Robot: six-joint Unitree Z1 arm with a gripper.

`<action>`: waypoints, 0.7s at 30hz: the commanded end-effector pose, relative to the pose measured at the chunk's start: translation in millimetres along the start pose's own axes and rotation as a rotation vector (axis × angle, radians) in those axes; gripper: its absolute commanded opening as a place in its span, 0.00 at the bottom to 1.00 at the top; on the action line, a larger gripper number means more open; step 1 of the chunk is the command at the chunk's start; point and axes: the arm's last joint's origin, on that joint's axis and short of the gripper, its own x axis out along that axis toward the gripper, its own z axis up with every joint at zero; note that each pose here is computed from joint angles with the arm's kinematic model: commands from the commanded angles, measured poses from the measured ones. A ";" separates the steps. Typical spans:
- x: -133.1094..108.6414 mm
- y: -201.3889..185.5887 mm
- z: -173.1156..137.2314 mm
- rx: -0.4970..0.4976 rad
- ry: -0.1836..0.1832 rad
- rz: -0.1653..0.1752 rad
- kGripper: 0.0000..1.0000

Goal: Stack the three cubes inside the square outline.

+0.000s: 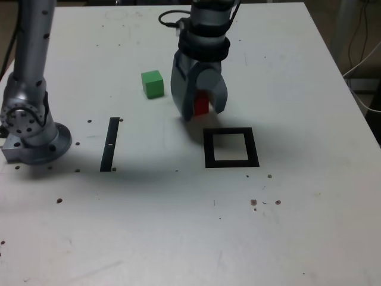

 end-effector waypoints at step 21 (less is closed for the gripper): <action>-23.1 -103.7 -8.8 0.298 -0.044 0.017 0.33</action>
